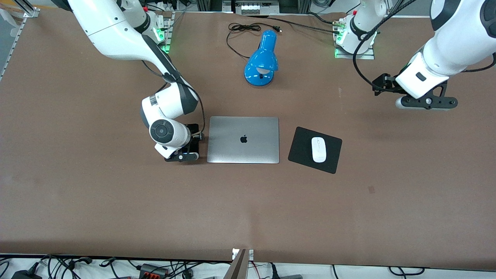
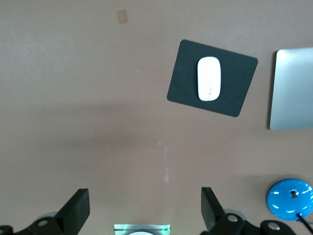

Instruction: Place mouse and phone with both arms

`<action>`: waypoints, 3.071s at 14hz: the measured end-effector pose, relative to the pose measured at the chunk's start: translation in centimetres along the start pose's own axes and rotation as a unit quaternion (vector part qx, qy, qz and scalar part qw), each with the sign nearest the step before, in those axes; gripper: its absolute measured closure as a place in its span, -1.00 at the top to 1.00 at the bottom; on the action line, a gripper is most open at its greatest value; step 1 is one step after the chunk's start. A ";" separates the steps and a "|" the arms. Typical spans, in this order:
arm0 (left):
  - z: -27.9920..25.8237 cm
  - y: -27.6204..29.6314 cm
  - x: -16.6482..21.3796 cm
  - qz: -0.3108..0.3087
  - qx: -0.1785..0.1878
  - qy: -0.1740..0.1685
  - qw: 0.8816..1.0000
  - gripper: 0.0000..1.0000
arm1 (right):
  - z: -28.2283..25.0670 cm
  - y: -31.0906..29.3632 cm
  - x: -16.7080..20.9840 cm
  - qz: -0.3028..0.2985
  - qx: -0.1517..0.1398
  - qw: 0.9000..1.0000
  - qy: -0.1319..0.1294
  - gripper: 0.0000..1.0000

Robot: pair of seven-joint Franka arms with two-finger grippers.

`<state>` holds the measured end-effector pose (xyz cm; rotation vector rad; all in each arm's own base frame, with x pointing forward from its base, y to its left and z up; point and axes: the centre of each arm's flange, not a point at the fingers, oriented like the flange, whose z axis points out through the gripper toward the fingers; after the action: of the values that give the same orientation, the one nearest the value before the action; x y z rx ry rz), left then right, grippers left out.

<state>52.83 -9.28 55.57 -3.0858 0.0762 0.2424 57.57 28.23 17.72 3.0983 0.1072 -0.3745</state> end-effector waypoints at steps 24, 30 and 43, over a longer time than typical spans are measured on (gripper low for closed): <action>-3.7 -6.8 0.4 -0.038 -0.030 0.034 0.998 1.00 | -36.1 24.1 -2.6 0.077 0.015 0.989 0.124 1.00; -3.7 -6.6 0.0 -0.037 -0.029 0.026 0.999 1.00 | -39.6 31.8 -5.9 0.048 0.009 0.989 0.141 1.00; -3.9 -6.6 -0.1 -0.038 -0.029 0.028 0.998 1.00 | -36.1 31.3 -12.2 0.037 0.008 0.989 0.143 1.00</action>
<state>53.70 -2.87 59.71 -3.1455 -0.0456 0.1579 56.53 -2.81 55.99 3.1387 -0.0082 0.0738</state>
